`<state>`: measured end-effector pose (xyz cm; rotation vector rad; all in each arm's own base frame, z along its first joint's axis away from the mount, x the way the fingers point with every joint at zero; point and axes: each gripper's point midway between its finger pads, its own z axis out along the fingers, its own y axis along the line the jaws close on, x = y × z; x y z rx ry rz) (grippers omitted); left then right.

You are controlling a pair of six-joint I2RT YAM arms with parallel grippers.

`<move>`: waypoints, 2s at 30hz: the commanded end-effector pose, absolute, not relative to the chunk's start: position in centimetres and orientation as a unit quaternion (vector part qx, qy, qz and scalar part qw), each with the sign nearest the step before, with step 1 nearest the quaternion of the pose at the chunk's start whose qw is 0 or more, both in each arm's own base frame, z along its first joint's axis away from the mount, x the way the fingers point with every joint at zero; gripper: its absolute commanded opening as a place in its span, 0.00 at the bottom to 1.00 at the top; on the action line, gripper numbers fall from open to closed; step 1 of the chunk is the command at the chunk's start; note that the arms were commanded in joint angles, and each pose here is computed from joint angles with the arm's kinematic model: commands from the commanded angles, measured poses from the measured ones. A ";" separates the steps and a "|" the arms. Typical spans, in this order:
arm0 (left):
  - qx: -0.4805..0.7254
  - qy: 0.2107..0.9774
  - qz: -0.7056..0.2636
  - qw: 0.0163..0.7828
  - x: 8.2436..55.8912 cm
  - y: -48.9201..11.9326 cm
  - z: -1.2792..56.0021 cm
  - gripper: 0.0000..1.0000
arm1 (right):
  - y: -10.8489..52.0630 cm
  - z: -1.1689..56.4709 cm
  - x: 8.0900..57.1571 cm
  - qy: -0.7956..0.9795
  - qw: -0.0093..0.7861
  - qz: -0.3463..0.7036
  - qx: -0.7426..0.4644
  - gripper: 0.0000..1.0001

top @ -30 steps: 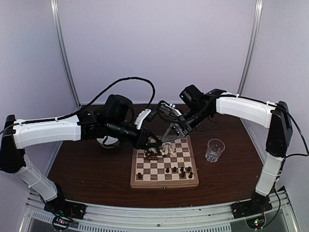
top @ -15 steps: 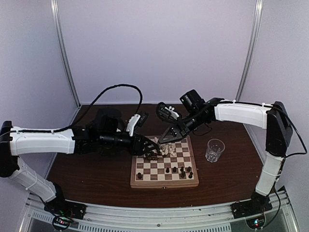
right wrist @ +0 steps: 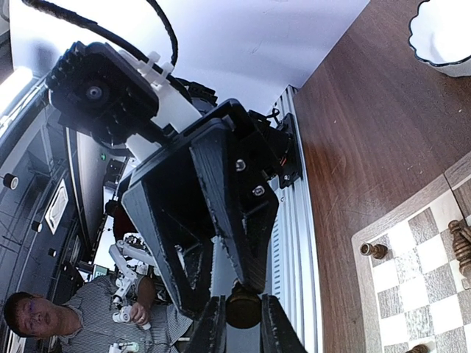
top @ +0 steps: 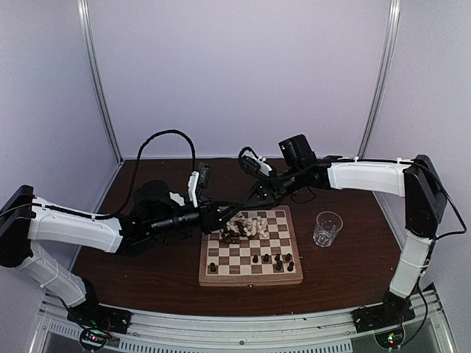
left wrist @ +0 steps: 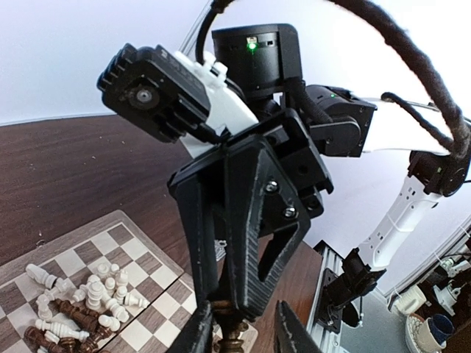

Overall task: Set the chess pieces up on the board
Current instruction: Adjust the pawn, then place the pawn at h7.

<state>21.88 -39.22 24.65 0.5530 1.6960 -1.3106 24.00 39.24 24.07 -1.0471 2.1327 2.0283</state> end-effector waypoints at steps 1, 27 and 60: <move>0.212 0.655 -0.561 0.460 21.7 -39.5 26.5 0.29 | 38.6 26.4 24.1 0.662 0.029 0.664 -0.345 0.11; 0.193 0.673 -0.558 0.445 22.1 -39.6 25.2 0.11 | 38.2 27.0 24.6 0.657 0.043 0.674 -0.335 0.11; 0.387 0.897 -0.211 0.034 20.1 -31.5 14.9 0.04 | 22.3 18.9 27.7 0.791 0.314 0.233 -0.471 0.47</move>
